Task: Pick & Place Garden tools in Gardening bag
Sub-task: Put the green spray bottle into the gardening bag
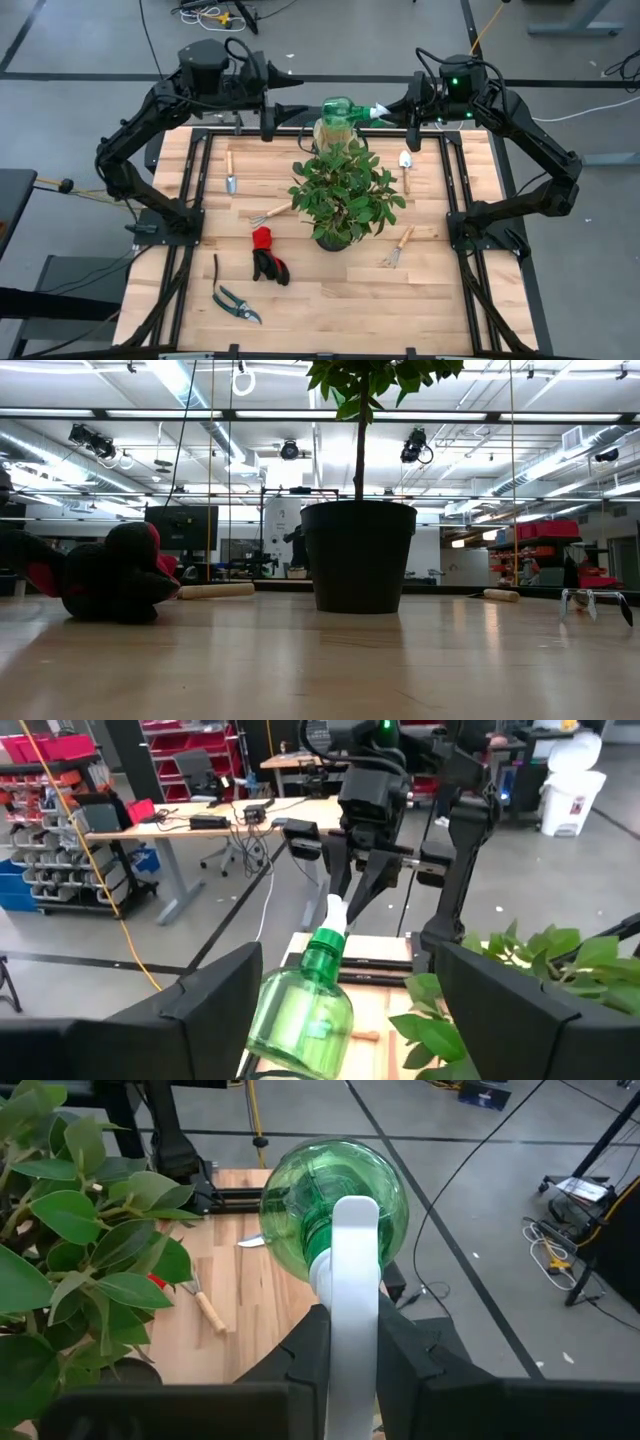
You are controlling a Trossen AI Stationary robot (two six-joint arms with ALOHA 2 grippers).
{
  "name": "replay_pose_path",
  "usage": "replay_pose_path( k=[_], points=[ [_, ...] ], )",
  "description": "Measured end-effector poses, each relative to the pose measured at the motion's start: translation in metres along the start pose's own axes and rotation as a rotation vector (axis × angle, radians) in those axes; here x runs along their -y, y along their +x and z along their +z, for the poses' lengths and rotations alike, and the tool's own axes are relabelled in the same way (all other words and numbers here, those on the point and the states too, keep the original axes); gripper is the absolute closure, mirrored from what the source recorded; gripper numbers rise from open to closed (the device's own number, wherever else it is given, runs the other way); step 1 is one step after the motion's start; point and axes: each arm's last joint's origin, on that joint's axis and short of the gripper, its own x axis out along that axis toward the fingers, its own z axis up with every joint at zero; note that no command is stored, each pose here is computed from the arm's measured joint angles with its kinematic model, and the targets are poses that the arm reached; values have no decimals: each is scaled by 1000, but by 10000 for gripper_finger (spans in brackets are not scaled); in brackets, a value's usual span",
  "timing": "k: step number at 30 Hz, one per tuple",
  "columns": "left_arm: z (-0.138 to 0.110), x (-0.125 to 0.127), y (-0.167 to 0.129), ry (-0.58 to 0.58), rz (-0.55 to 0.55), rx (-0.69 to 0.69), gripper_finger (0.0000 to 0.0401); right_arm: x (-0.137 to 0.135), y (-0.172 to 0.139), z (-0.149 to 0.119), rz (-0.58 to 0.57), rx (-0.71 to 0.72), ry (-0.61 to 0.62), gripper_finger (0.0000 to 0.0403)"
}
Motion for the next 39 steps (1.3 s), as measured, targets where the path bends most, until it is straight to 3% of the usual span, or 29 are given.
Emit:
replay_pose_path(
  k=[19,39],
  points=[
    [-17,-4,50,67,-62,-69,94,1,7,-6,0,-65,32,346],
    [-33,-17,66,89,-68,-141,94,14,49,-16,32,-154,39,346]
  ],
)
